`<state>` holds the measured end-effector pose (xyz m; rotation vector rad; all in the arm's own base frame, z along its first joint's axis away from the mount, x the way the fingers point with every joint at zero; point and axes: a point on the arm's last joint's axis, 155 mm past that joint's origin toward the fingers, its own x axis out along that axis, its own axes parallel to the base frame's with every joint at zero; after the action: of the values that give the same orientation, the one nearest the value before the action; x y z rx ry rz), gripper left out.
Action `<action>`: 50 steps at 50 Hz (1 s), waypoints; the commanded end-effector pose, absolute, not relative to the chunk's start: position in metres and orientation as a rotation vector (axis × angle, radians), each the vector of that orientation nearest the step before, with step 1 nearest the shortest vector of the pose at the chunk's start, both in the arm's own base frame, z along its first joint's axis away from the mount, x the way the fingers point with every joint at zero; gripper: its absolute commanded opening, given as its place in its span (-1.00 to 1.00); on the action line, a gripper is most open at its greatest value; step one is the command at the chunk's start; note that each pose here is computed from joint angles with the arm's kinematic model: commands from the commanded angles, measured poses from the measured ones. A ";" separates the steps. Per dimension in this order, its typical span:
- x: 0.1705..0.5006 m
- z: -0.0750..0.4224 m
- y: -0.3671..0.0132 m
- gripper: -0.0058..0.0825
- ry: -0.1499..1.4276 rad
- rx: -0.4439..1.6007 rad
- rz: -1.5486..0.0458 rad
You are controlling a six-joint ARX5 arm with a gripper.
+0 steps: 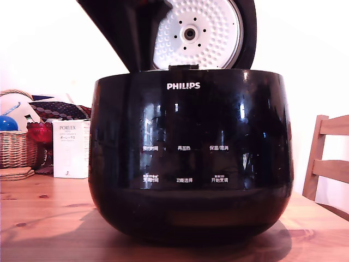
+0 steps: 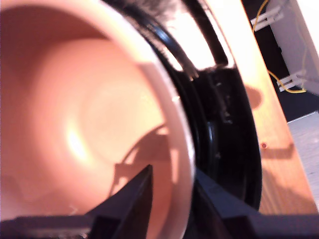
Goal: Place the pot you are holding inside the rice cooker
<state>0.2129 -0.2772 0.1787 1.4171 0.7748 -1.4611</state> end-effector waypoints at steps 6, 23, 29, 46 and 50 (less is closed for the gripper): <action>0.209 0.177 -0.275 -0.41 0.785 1.410 -1.465; 0.207 0.200 -0.268 -0.41 0.715 1.404 -1.421; 0.209 0.214 -0.261 -0.41 0.684 1.396 -1.376; 0.232 0.241 -0.226 -0.93 0.721 1.311 -1.137; 0.242 0.245 -0.217 -0.92 0.756 1.235 -1.065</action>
<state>0.2371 -0.2242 0.2478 1.3085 0.7062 -1.1233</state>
